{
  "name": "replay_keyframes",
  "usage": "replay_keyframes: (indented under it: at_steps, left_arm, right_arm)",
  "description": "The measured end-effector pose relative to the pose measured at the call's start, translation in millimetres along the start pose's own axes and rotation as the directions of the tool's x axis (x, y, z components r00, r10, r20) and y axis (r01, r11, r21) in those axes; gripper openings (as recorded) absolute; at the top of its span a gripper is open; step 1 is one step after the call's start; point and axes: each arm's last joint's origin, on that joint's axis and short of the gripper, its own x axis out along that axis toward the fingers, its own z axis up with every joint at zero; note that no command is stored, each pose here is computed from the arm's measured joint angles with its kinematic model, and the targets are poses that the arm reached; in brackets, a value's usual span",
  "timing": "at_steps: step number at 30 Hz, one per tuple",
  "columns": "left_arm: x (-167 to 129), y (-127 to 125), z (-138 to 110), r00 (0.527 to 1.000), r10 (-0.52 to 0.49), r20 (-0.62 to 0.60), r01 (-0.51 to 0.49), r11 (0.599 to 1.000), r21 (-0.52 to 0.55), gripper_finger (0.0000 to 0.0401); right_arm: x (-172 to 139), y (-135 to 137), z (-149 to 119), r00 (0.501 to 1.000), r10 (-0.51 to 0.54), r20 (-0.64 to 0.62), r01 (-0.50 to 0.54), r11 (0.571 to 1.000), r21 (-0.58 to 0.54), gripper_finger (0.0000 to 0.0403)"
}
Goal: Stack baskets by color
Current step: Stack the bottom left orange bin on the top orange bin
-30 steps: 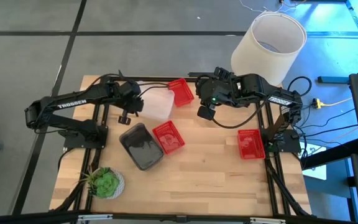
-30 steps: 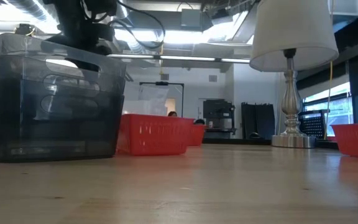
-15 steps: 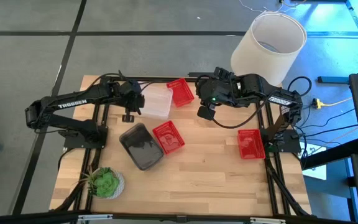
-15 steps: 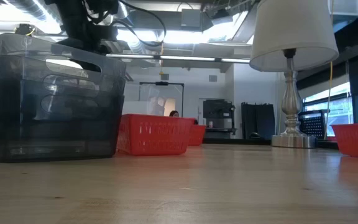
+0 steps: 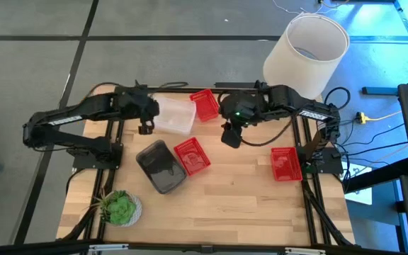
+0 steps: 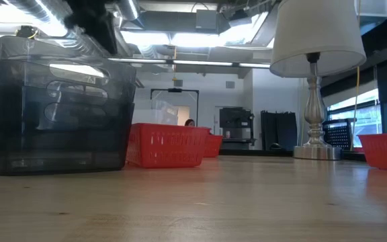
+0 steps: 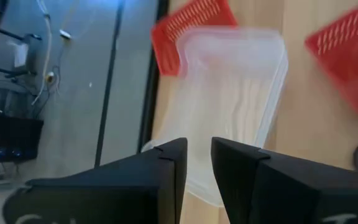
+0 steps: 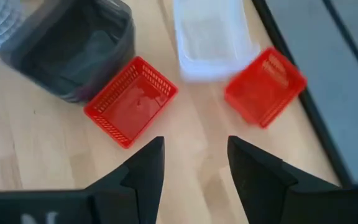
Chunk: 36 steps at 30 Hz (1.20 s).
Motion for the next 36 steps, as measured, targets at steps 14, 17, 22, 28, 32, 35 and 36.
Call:
replay_keyframes:
  at_steps: [14,17,22,28,32,35,36]
  left_arm:
    - [-72.4,10.5,-14.0,0.961,0.029,0.274,0.009,0.991,-0.136,0.0067]
    - [-80.7,10.2,-17.9,0.95,0.019,0.313,0.025,0.99,-0.136,0.0067]
    - [-89.2,6.3,-20.2,0.908,-0.111,0.404,0.162,0.982,-0.094,0.0067]
    - [-92.2,3.7,-20.2,0.881,-0.177,0.439,0.238,0.968,-0.085,0.0067]
    - [-92.6,2.9,-20.0,0.877,-0.186,0.443,0.245,0.966,-0.079,0.0067]
    - [-92.6,2.3,-19.7,0.875,-0.193,0.445,0.25,0.965,-0.074,0.0067]
    - [-92.7,2.2,-19.7,0.874,-0.193,0.446,0.251,0.965,-0.073,0.0067]
  right_arm:
    - [108.6,29.7,5.6,0.959,0.039,-0.281,0.065,0.934,0.351,0.0175]
    - [132.3,32.3,7.2,0.947,0.073,-0.313,0.051,0.927,0.372,0.0175]
    - [174.5,32.7,5.1,0.923,0.062,-0.379,0.103,0.91,0.401,0.0175]
    - [220.2,29.4,-0.7,0.886,0.088,-0.456,0.129,0.896,0.424,0.0175]
    - [245.5,28.7,-5.2,0.869,0.099,-0.485,0.134,0.896,0.423,0.0175]
    - [261.1,28.1,-8.0,0.85,0.149,-0.505,0.096,0.899,0.427,0.0175]
    - [264.7,27.6,-7.8,0.849,0.168,-0.502,0.076,0.9,0.43,0.0175]
